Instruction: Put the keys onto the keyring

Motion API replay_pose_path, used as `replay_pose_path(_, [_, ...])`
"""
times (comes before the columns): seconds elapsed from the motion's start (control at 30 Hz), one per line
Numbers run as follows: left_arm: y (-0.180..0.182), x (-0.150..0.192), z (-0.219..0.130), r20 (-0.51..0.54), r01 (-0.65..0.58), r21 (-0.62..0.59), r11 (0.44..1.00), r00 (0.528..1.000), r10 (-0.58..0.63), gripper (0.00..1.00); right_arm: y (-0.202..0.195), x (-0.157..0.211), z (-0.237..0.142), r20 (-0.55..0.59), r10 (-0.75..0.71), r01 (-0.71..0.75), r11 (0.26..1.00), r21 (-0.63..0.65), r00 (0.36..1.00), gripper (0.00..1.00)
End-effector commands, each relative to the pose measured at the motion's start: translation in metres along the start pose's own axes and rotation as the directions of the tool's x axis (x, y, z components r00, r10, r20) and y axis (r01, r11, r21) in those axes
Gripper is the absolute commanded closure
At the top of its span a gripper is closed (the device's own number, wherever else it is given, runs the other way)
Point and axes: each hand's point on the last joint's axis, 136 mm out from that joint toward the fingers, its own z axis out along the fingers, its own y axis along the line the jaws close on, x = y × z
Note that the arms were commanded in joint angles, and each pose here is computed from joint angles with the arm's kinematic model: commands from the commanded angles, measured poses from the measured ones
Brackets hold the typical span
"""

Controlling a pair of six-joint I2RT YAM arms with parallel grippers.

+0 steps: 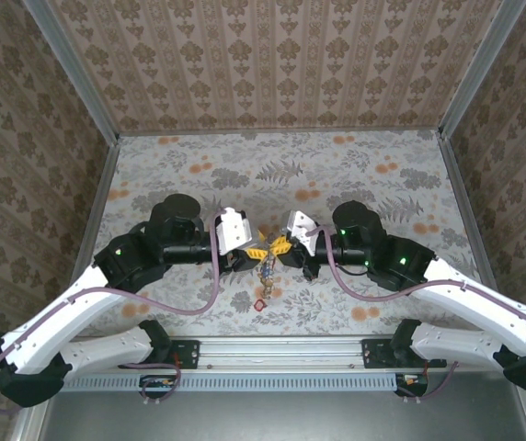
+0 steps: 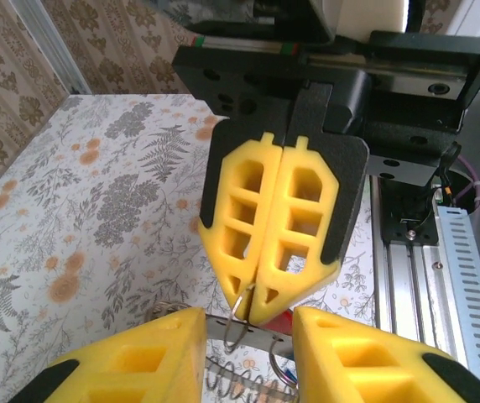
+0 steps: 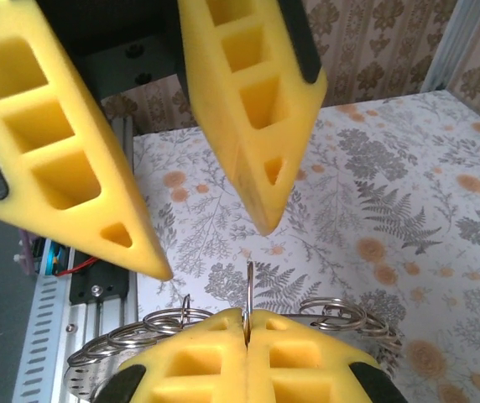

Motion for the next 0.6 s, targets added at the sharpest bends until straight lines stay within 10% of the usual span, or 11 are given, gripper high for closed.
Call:
replay_pose_path(0.0, [0.0,-0.009,-0.006,0.008,-0.031,-0.007,0.999,0.999,0.031,0.67,0.009,-0.022,-0.006,0.054,-0.037,0.039,0.998,-0.043,0.998,1.0])
replay_pose_path(0.43, [-0.004,0.006,0.007,-0.052,-0.029,0.013,0.999,0.998,0.03,0.78,0.014,-0.027,-0.006,0.068,-0.036,0.04,0.997,-0.07,0.997,1.0])
replay_pose_path(0.57, [-0.003,0.007,0.007,-0.053,-0.036,0.004,0.999,0.998,0.036,0.95,0.015,-0.027,-0.007,0.073,-0.038,0.044,0.996,-0.072,0.997,1.0])
